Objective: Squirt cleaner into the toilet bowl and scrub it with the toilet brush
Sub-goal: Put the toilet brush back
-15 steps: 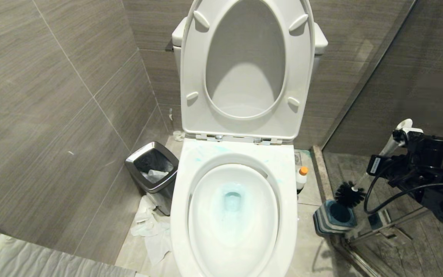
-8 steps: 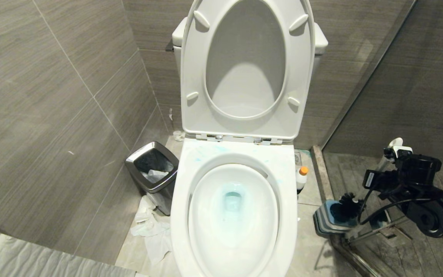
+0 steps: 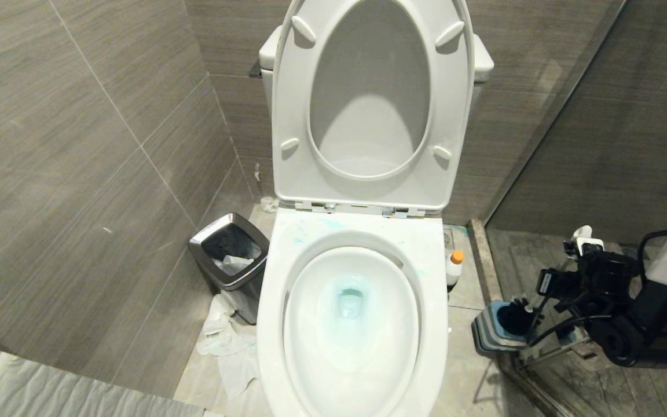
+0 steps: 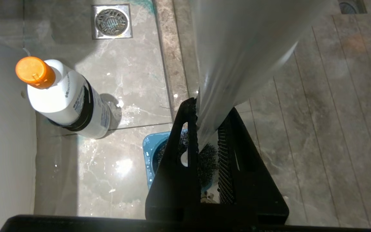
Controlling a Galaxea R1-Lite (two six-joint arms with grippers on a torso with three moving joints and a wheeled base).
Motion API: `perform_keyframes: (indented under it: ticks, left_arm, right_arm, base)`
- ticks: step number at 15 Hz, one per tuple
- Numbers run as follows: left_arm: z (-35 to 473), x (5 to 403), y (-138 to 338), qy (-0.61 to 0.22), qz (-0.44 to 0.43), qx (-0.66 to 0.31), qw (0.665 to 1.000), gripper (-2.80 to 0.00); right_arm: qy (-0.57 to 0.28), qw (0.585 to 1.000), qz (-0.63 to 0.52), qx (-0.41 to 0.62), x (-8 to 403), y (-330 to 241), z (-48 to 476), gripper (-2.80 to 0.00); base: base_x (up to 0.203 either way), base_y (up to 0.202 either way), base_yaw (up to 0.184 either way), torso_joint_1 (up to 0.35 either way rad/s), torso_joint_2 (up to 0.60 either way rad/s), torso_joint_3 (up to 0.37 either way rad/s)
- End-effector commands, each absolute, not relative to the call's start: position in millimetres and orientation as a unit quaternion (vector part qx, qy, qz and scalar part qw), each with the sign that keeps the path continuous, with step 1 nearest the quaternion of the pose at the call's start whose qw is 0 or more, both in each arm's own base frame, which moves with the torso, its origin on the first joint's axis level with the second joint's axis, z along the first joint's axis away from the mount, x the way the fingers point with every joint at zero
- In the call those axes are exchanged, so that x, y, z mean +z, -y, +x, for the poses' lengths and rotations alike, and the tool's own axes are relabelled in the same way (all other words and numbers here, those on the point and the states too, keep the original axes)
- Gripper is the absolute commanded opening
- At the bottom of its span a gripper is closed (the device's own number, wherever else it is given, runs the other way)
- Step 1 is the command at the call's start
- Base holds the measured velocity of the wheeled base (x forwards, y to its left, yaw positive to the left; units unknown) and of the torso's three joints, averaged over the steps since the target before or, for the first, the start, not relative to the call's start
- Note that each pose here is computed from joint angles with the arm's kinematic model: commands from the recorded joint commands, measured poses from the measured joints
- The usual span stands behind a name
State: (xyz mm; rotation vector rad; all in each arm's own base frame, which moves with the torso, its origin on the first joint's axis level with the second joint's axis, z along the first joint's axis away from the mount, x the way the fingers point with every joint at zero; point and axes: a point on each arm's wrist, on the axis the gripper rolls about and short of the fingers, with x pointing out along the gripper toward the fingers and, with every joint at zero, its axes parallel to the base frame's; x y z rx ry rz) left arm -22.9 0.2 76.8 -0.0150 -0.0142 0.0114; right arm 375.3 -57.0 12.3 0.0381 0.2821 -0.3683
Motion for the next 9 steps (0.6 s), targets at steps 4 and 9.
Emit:
perform_keyframes:
  ticks: [4, 9]
  left_arm:
    - [-22.2, 74.8, -0.2, 0.003, -0.008, 0.006, 1.000, -2.80]
    - [-22.2, 74.8, -0.2, 0.003, -0.008, 0.006, 1.000, -2.80]
  right_arm:
    - [-0.155, 0.972, 0.011, -0.175, -3.0, 54.7, 378.5, -2.80]
    - [-0.176, 0.970, -0.023, -0.168, -16.7, 54.5, 378.0, -2.80]
  base:
    - [0.000, 0.000, 0.000, 0.000, 0.00, 0.000]
    - [0.000, 0.000, 0.000, 0.000, 0.00, 0.000]
